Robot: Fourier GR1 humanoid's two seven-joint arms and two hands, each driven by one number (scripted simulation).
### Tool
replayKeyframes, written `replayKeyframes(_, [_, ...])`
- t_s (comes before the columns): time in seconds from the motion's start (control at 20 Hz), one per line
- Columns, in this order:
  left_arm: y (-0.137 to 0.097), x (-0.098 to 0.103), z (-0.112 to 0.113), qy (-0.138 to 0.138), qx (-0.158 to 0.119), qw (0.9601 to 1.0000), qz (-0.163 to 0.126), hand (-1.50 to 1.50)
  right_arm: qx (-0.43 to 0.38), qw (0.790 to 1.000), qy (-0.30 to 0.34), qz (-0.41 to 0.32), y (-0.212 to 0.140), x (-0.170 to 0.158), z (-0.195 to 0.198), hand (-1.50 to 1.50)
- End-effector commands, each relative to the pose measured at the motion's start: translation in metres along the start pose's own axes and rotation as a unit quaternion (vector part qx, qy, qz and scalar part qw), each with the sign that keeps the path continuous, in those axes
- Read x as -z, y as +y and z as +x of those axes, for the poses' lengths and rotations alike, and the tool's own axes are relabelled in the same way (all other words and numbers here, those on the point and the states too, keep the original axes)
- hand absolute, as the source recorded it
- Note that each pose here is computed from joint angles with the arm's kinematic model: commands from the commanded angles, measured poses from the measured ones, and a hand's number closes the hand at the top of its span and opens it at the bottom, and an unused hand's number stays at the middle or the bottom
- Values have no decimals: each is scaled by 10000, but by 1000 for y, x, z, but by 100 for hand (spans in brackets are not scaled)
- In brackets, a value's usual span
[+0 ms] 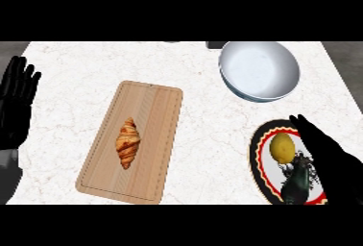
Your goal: Pick the lemon from the plate and place it in the bowl
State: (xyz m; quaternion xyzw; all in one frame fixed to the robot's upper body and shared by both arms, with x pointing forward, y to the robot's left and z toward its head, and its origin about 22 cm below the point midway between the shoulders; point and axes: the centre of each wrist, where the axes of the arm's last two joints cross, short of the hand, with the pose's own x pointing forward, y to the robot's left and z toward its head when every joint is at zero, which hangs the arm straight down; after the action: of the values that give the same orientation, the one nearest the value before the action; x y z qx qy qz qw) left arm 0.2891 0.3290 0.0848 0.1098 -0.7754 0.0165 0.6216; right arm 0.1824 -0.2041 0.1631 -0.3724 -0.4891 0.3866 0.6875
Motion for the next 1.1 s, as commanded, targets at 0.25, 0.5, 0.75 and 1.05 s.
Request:
replayKeyframes(0.25, [0,-3,-11,9,-62,10000,-44,0,-308,9956,783,410,1,15,-10,-150])
replayKeyframes(0.5, [-13,-5,1,28,-61,9999,-81,0,-184,9945,908,487,14,27,-17,-150])
replayKeyframes(0.75, [0,-5,-17,2,-65,10000,48,0,-210,9927,1076,499,32,55,-43,-150])
replayKeyframes(1.05, [25,9,-3,13,-148,9999,-64,0,-206,9932,1033,505,49,59,-44,-150])
